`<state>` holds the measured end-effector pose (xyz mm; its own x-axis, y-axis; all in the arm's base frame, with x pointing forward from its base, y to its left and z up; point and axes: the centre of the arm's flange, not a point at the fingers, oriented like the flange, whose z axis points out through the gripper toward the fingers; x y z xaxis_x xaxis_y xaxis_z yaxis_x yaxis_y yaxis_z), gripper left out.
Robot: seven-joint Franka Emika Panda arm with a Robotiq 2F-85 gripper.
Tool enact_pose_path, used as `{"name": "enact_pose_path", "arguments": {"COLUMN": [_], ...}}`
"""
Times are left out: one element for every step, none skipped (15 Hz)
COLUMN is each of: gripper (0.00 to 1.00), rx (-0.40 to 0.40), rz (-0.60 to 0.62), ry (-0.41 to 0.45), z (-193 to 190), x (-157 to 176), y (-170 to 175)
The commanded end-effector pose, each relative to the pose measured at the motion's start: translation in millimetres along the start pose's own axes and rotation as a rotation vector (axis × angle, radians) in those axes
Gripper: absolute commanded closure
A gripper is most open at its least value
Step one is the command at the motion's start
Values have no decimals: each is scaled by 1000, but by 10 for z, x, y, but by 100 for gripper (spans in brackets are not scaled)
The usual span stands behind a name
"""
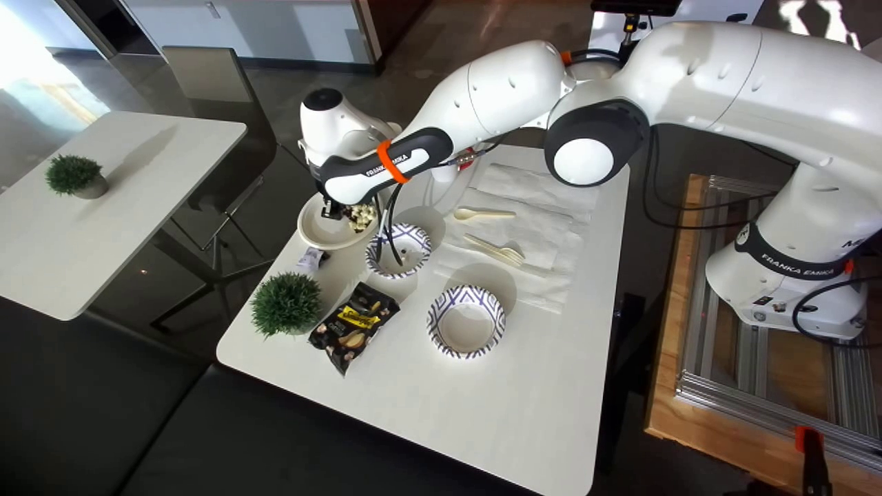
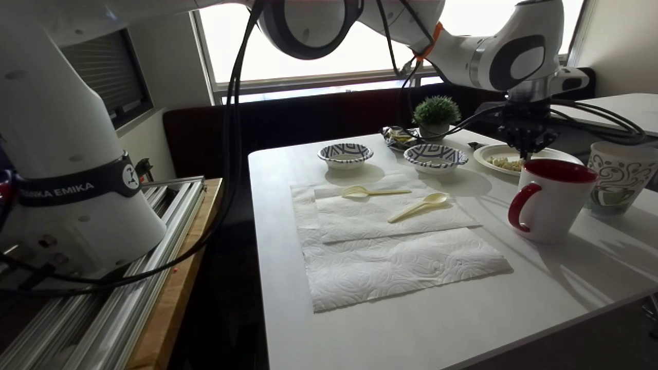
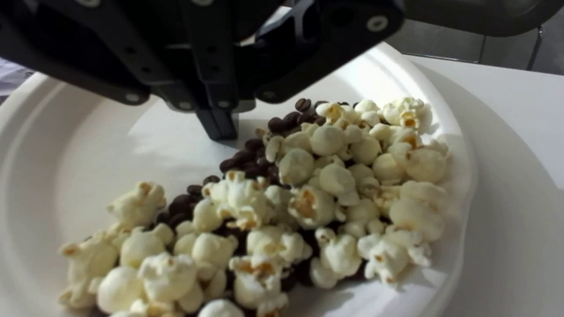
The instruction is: Move the white plate forwards.
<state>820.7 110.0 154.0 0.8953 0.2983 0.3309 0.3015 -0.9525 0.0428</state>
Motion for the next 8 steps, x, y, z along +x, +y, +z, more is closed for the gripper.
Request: {"name": "enact_pose_path", "arguments": {"gripper": [97, 97, 97, 97, 96, 97, 96, 97], "rx": [-15, -17, -19, -22, -23, -23, -31, -34], "rz": [107, 133, 157, 178, 200, 221, 242, 262], "ry": [-82, -93, -108, -122, -137, -155, -171, -186], "z": [38, 28, 27, 32, 36, 44, 51, 49], "x": [-57, -70, -89, -107, -123, -152, -180, -204], "y": [29, 43, 57, 69, 79, 85, 91, 100]}}
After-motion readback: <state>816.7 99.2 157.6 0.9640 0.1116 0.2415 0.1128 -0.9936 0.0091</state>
